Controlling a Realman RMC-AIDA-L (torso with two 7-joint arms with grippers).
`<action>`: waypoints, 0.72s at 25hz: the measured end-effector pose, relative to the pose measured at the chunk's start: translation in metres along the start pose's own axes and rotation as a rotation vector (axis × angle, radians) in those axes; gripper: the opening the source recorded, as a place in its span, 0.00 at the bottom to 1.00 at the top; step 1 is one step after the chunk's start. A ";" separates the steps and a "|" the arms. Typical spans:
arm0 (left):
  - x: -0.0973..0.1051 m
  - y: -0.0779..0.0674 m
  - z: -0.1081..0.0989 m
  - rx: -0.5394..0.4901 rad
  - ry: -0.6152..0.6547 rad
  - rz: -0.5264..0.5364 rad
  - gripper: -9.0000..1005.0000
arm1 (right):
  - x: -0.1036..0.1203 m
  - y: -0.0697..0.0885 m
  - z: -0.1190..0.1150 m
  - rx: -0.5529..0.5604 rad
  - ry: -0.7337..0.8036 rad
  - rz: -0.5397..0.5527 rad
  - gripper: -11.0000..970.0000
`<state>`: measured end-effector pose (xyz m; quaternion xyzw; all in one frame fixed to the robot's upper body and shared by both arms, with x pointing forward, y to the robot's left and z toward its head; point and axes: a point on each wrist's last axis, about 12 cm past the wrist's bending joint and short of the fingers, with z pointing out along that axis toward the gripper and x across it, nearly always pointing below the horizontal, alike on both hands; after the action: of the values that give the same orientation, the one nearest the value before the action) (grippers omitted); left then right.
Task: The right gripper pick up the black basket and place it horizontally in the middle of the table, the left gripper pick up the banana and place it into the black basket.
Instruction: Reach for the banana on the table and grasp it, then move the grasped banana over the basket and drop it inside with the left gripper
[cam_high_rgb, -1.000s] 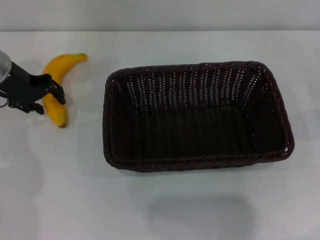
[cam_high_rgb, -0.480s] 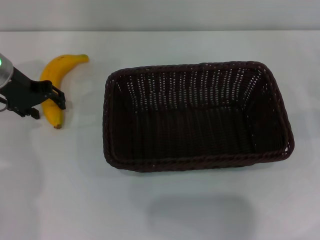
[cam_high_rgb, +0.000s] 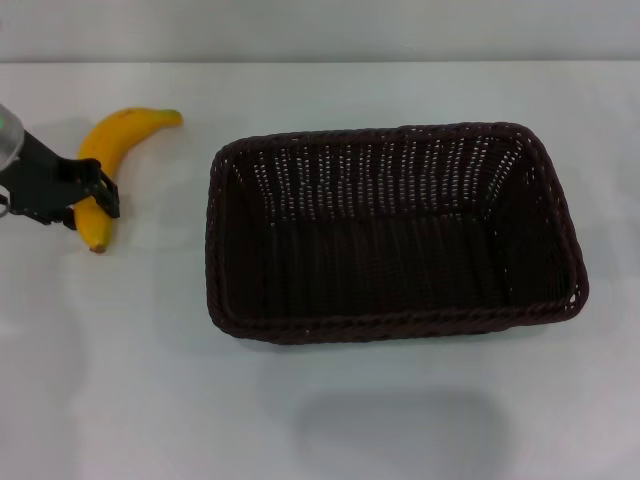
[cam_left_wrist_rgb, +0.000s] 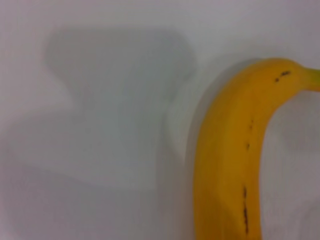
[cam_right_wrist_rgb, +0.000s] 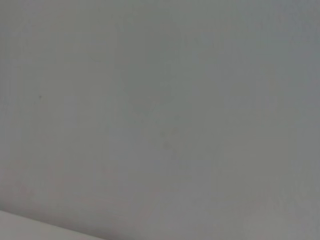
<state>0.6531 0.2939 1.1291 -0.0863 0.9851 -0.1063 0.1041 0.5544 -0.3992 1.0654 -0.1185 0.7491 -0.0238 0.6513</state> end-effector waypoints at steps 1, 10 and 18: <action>-0.001 0.000 -0.001 -0.001 -0.010 0.003 0.56 | 0.000 0.000 0.000 0.001 0.001 0.002 0.50; -0.025 -0.010 -0.051 0.025 -0.188 0.073 0.48 | 0.001 -0.004 -0.004 0.013 -0.004 0.008 0.50; -0.032 -0.030 -0.134 0.130 -0.436 0.210 0.48 | -0.004 -0.005 -0.003 0.014 -0.036 0.037 0.50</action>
<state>0.6583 0.2970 1.2700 0.0025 0.9340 -0.1370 0.3299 0.5525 -0.4032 1.0709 -0.1006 0.7391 -0.0150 0.6659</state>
